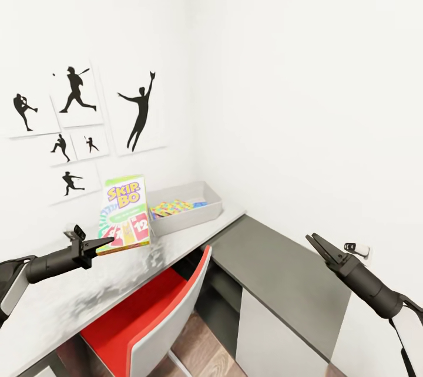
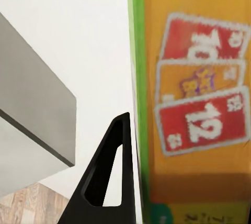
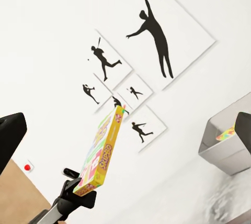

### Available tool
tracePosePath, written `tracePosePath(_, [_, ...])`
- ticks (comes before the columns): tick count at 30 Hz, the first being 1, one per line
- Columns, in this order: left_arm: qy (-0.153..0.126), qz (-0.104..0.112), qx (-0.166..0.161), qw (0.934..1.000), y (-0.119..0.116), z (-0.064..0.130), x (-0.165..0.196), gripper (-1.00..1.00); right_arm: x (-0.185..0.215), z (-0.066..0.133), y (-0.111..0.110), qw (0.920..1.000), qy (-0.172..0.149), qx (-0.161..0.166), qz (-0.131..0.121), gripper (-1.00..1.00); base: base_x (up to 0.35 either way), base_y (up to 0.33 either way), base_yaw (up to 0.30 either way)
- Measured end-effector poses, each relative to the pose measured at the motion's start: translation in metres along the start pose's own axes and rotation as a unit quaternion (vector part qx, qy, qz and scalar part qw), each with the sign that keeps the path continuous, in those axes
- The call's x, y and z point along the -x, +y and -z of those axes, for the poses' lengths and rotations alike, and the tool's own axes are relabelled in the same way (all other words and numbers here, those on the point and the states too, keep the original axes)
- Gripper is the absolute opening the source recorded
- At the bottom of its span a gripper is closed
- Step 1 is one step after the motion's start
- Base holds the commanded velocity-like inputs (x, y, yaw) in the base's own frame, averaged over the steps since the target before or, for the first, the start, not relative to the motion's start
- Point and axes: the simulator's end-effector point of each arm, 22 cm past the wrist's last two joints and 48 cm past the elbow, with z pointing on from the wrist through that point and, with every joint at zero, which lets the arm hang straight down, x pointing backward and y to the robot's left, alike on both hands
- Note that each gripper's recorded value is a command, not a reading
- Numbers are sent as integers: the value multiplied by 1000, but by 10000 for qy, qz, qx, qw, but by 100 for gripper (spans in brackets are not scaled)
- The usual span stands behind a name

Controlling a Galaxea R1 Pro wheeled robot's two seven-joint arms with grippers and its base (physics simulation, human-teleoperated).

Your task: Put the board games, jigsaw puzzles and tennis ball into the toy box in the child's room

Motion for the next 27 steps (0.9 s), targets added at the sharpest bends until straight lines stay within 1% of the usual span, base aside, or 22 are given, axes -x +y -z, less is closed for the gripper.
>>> tracePosePath(5, [-16,-53,-10,10000,-3,1,0,-100,2,0,3,10000,-12,24,34,100,68,0,0])
tracePosePath(15, [-30,-75,-6,10000,-3,2,0,-100,3,1,4,10000,-12,18,32,100,294,53,0])
tracePosePath(27, [-14,-76,9,10000,-2,1,0,-100,2,0,4,10000,-19,29,32,100,261,205,10])
